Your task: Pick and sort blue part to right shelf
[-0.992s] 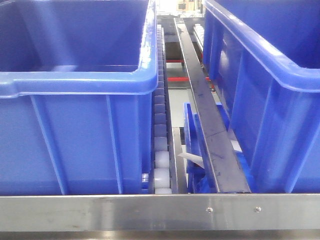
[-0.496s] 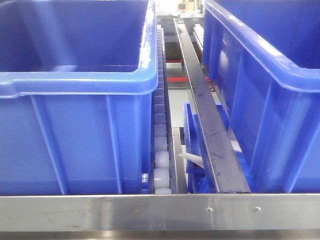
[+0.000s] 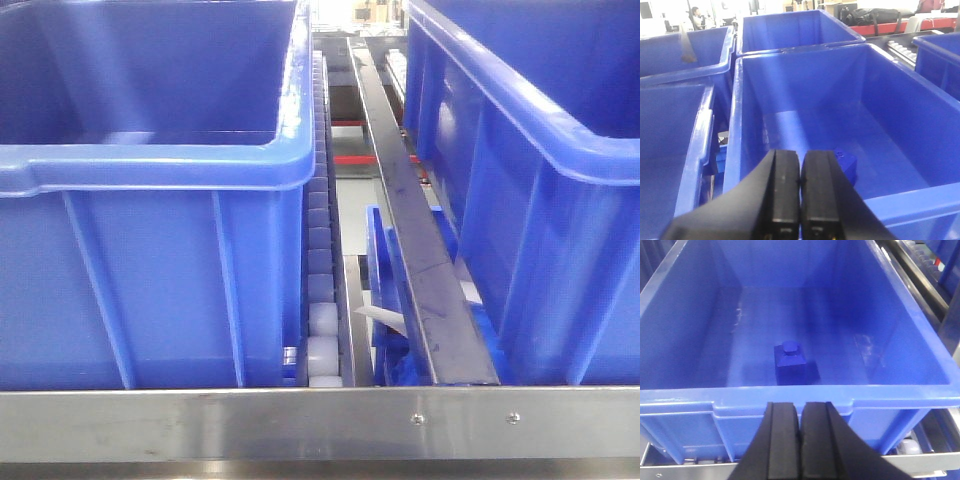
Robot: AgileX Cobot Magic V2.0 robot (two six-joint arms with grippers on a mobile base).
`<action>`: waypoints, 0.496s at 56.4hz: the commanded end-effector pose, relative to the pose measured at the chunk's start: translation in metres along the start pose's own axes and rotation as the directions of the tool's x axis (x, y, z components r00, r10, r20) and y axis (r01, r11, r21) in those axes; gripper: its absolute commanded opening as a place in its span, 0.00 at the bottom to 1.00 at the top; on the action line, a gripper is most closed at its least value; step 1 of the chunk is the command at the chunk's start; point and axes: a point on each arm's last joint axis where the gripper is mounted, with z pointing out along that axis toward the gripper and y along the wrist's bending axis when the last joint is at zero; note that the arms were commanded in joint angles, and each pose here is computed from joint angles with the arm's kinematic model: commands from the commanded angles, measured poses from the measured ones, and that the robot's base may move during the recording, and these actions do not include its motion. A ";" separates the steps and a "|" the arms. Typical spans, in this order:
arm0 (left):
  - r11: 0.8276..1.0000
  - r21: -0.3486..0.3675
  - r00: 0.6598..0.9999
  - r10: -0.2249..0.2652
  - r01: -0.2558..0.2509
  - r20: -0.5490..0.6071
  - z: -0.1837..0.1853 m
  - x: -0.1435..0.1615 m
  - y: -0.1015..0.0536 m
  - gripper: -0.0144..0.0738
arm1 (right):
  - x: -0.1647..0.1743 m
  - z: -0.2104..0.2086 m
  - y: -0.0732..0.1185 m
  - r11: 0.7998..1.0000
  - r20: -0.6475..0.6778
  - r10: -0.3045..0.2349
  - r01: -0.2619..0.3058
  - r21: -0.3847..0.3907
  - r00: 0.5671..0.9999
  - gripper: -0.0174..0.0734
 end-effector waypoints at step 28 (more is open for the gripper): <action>1.000 0.002 0.996 -0.003 0.003 0.091 -0.001 -0.014 0.000 0.30 | -0.015 -0.001 0.002 1.000 0.104 -0.003 0.004 -0.014 0.995 0.23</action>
